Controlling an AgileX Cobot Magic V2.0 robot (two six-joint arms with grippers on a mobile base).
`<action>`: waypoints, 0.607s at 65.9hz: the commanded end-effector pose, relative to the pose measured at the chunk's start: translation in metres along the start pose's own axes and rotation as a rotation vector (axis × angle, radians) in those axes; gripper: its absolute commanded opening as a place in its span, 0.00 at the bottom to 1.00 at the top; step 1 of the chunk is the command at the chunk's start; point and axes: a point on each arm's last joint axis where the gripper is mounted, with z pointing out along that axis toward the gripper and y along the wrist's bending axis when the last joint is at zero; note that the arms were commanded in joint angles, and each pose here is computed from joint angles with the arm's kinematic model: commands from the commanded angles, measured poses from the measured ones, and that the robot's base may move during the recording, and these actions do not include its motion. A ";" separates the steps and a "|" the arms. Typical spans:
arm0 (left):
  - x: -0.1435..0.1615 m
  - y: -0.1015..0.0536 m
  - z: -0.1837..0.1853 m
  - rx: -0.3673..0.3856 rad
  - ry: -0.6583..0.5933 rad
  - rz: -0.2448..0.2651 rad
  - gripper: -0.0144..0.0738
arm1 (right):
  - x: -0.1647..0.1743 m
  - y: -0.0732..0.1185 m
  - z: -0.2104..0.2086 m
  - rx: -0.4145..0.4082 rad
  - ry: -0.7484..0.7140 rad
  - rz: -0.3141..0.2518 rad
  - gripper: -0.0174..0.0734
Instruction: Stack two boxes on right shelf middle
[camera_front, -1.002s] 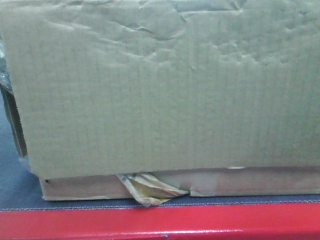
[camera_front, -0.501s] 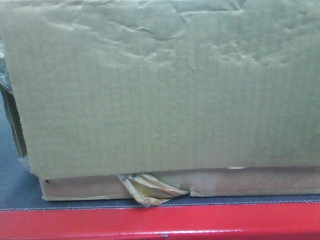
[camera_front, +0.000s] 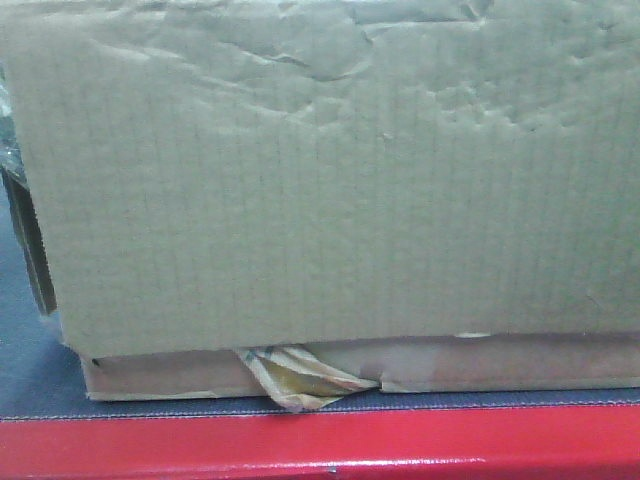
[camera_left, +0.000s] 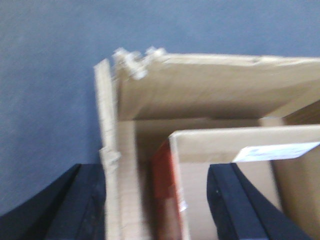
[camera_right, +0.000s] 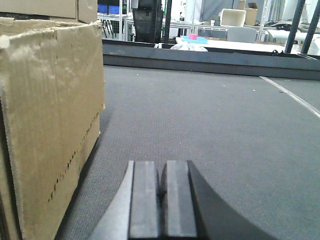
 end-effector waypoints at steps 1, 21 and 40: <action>0.006 0.002 0.007 -0.011 0.025 0.012 0.56 | -0.001 0.000 0.000 0.001 -0.017 -0.005 0.01; 0.026 0.005 0.031 -0.062 0.119 0.036 0.56 | -0.001 0.000 0.000 0.001 -0.017 -0.005 0.01; 0.037 0.011 0.044 -0.090 0.174 0.060 0.56 | -0.001 0.000 0.000 0.001 -0.017 -0.005 0.01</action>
